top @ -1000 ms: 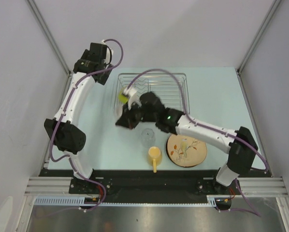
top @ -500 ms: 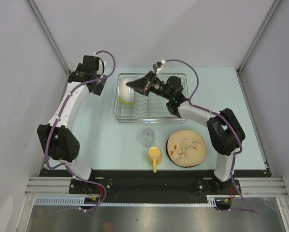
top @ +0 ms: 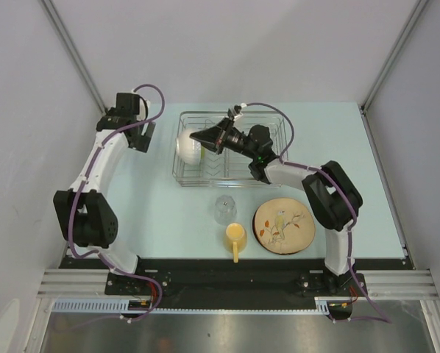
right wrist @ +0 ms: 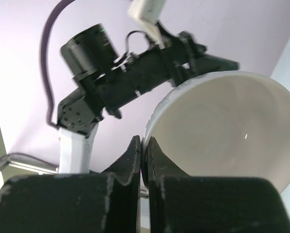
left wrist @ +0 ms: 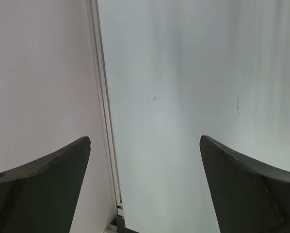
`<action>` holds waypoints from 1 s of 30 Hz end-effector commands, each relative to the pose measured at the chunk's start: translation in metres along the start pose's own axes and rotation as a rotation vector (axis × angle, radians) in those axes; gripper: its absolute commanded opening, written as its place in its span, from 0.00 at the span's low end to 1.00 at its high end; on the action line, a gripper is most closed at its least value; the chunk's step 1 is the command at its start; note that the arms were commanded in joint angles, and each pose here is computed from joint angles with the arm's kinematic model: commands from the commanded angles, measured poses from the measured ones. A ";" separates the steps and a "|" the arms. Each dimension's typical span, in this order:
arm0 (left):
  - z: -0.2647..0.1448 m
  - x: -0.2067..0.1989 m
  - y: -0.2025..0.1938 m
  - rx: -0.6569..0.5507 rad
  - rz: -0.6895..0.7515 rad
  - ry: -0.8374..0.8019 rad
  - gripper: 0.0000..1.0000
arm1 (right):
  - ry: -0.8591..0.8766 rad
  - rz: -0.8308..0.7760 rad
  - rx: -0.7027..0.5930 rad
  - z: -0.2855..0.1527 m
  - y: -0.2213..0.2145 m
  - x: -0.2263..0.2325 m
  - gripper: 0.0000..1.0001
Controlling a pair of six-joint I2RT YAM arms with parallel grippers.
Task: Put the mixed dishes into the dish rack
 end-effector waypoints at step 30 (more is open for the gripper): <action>0.012 0.006 -0.029 -0.012 -0.049 0.007 1.00 | 0.033 0.055 -0.124 0.010 0.045 -0.098 0.00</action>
Point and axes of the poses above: each gripper's point midway between its finger pads, its own z axis out along the fingers, its own x axis along the line the jaws close on, y = z × x, the point moved 8 cm from there along -z, back along the fingers, and after that the axes turned 10 degrees about z, right-handed, at the moved point
